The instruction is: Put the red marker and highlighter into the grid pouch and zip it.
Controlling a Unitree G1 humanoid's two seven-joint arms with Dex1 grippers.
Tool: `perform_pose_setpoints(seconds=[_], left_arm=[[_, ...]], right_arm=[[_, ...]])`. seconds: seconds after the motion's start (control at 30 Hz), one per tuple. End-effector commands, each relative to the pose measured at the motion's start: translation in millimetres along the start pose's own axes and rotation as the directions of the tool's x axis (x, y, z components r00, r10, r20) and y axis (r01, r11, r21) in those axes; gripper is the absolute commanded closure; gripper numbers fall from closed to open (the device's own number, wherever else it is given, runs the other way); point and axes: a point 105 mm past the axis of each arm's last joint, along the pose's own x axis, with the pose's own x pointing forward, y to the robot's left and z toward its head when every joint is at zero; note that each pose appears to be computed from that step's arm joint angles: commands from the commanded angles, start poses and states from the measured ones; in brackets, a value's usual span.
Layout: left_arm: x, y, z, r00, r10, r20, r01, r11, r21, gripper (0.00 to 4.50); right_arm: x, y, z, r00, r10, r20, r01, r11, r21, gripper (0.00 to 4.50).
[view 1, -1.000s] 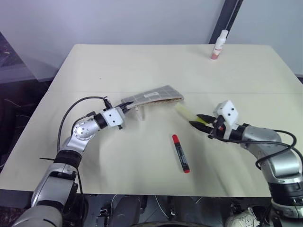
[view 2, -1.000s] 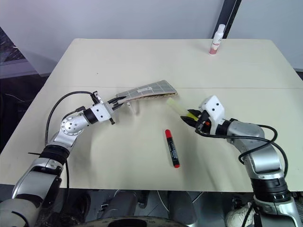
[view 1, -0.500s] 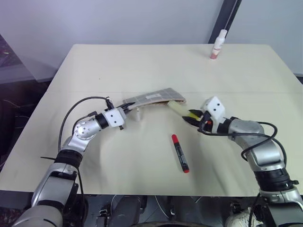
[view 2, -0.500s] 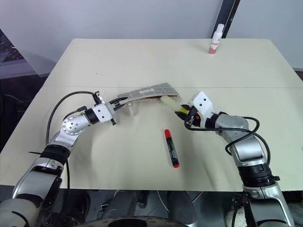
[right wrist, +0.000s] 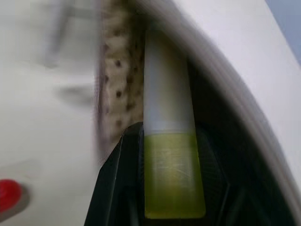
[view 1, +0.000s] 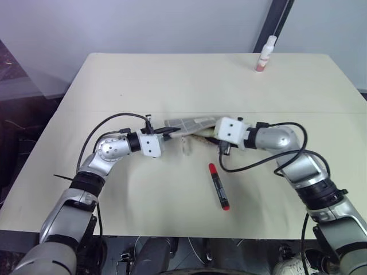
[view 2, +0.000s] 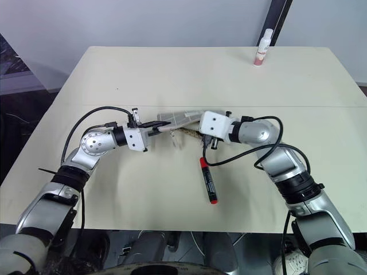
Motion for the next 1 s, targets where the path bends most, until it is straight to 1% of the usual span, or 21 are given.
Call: perform_pose_setpoints(seconds=[0.03,0.07,0.1,0.17,0.23,0.27,0.3,0.33,0.37,0.4,0.47,0.53,0.63,0.67,0.73,0.8,0.87,0.9,0.93,1.0], left_arm=[[-1,20,16,0.994,0.076,0.075,-0.075,0.997,-0.014,4.5],[-2,21,17,0.994,0.082,0.077,-0.081,0.996,-0.023,4.5],[-4,22,16,0.993,0.094,0.075,-0.091,0.995,-0.042,4.5],[-8,23,12,0.993,0.104,0.063,-0.099,0.993,-0.068,4.5],[-13,19,6,0.994,0.107,0.035,-0.103,0.991,-0.089,4.5],[-15,18,3,0.994,0.108,0.02,-0.106,0.99,-0.095,4.5],[-18,16,-1,0.994,0.112,0.001,-0.111,0.988,-0.103,4.5],[-19,15,-3,0.993,0.117,-0.009,-0.118,0.987,-0.108,4.5],[-22,14,-5,0.992,0.122,-0.02,-0.124,0.986,-0.112,4.5],[-25,13,-8,0.992,0.125,-0.031,-0.128,0.985,-0.116,4.5],[-30,10,-12,0.99,0.13,-0.051,-0.135,0.984,-0.115,4.5],[-35,7,-16,0.989,0.133,-0.071,-0.141,0.982,-0.123,4.5],[-42,7,-22,0.984,0.146,-0.1,-0.157,0.981,-0.115,4.5],[-45,8,-24,0.982,0.149,-0.114,-0.162,0.981,-0.108,4.5],[-50,9,-27,0.978,0.163,-0.13,-0.176,0.979,-0.1,4.5],[-54,8,-30,0.974,0.176,-0.145,-0.191,0.976,-0.101,4.5],[-54,7,-32,0.973,0.178,-0.149,-0.195,0.976,-0.102,4.5],[-54,6,-32,0.973,0.18,-0.146,-0.197,0.975,-0.107,4.5],[-52,4,-32,0.974,0.178,-0.141,-0.195,0.974,-0.116,4.5],[-50,1,-34,0.974,0.183,-0.137,-0.201,0.97,-0.139,4.5]], right_arm=[[5,0,15,0.998,0.019,0.052,-0.011,0.988,-0.153,3.59],[4,1,11,0.999,0.031,0.037,-0.024,0.983,-0.185,3.59],[4,0,11,0.999,0.021,0.047,-0.012,0.983,-0.181,3.59],[3,-2,19,0.994,0.017,0.11,-0.003,0.992,-0.124,3.59],[0,-6,26,0.987,-0.003,0.162,0.02,0.994,-0.105,2.55],[-3,-10,30,0.982,-0.029,0.189,0.045,0.996,-0.079,2.23],[-8,-15,35,0.971,-0.065,0.231,0.076,0.996,-0.036,1.67],[-14,-18,39,0.961,-0.089,0.263,0.087,0.996,0.019,1.26],[-21,-19,42,0.952,-0.106,0.287,0.088,0.993,0.076,0.72],[-27,-18,45,0.944,-0.109,0.311,0.077,0.991,0.114,0.27],[-39,-11,50,0.931,-0.116,0.346,0.048,0.979,0.2,0.27],[-49,-3,48,0.929,-0.134,0.344,0.047,0.967,0.249,0.27],[-66,7,51,0.909,-0.202,0.365,0.039,0.912,0.407,0.27],[-72,17,52,0.906,-0.214,0.366,0.022,0.886,0.464,0.27],[-77,38,45,0.929,-0.208,0.305,0.017,0.849,0.528,0.27],[-77,72,21,0.98,-0.135,0.143,0.03,0.821,0.57,0.27],[-78,94,8,0.996,-0.075,0.046,0.031,0.783,0.621,0.27],[-77,104,3,0.999,-0.045,0.01,0.027,0.749,0.662,0.27],[-75,113,3,1.0,0.005,0.011,-0.011,0.734,0.679,0.27],[-71,117,2,1.0,0.022,-0.005,-0.012,0.697,0.717,0.27]])
